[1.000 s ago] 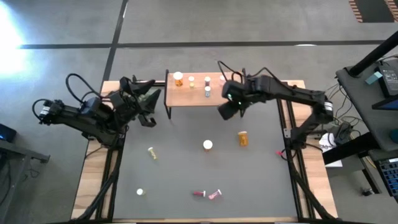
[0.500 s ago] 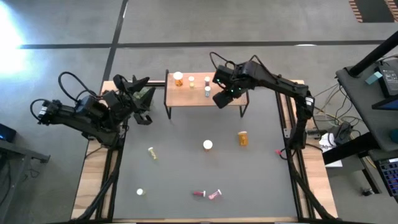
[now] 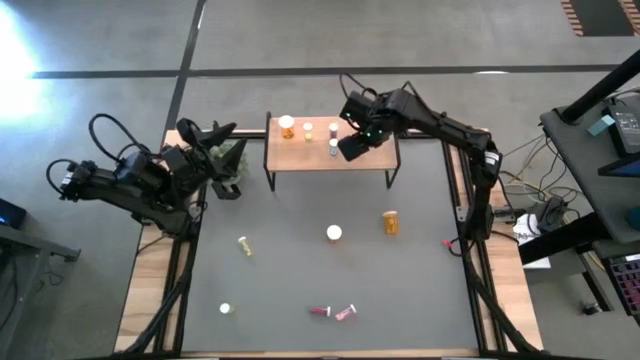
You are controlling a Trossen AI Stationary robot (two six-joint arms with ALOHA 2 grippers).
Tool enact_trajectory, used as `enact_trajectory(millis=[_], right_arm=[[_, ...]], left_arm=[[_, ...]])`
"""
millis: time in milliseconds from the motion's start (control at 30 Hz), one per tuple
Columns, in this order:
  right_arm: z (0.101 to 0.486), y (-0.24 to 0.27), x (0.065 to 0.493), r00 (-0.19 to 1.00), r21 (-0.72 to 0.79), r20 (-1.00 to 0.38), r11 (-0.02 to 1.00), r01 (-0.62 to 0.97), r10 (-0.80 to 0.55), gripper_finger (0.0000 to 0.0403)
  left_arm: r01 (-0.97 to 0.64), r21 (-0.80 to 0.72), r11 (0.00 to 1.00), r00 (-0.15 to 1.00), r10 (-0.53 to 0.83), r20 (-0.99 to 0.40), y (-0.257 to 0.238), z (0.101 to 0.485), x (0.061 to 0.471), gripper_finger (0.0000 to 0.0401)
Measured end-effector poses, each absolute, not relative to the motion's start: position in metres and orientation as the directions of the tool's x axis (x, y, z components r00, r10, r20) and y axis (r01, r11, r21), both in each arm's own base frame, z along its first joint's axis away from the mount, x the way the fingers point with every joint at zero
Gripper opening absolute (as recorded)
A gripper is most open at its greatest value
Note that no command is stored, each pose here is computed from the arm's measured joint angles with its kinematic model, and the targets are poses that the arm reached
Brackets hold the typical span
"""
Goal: Pick and place medicine bottles onto shelf by color
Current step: Put the top pink pill bottle on the shelf aligned with the other pink pill bottle
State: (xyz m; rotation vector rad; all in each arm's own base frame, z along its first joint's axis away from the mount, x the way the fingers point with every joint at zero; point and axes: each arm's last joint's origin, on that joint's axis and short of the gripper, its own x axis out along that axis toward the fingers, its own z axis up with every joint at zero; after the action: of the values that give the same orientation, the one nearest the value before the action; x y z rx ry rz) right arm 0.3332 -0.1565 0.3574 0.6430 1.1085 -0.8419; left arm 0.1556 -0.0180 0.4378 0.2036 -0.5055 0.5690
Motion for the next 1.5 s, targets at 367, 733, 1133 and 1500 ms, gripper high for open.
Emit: enact_trajectory(millis=[367, 733, 1133, 1500], right_arm=[[0.356, -0.162, 0.332, 0.216, 0.05, -0.947, 0.559, 0.828, -0.236, 0.0114], [0.342, -0.168, 0.342, 0.195, 0.02, -0.952, 0.59, 0.807, -0.234, 0.0114], [0.345, -0.171, 0.34, 0.215, 0.029, -0.946, 0.597, 0.802, -0.242, 0.0114], [0.346, -0.172, 0.34, 0.215, 0.022, -0.944, 0.601, 0.799, -0.251, 0.0151]], left_arm=[[-0.564, 0.031, 0.825, 0.711, 0.467, 0.526, -0.016, 0.441, 0.148, 0.0169], [-0.565, 0.021, 0.825, 0.704, 0.468, 0.534, -0.015, 0.443, 0.143, 0.0169], [-0.583, 0.059, 0.81, 0.704, 0.468, 0.533, -0.015, 0.443, 0.143, 0.0169], [-0.583, 0.059, 0.81, 0.704, 0.468, 0.533, -0.015, 0.443, 0.143, 0.0169]])
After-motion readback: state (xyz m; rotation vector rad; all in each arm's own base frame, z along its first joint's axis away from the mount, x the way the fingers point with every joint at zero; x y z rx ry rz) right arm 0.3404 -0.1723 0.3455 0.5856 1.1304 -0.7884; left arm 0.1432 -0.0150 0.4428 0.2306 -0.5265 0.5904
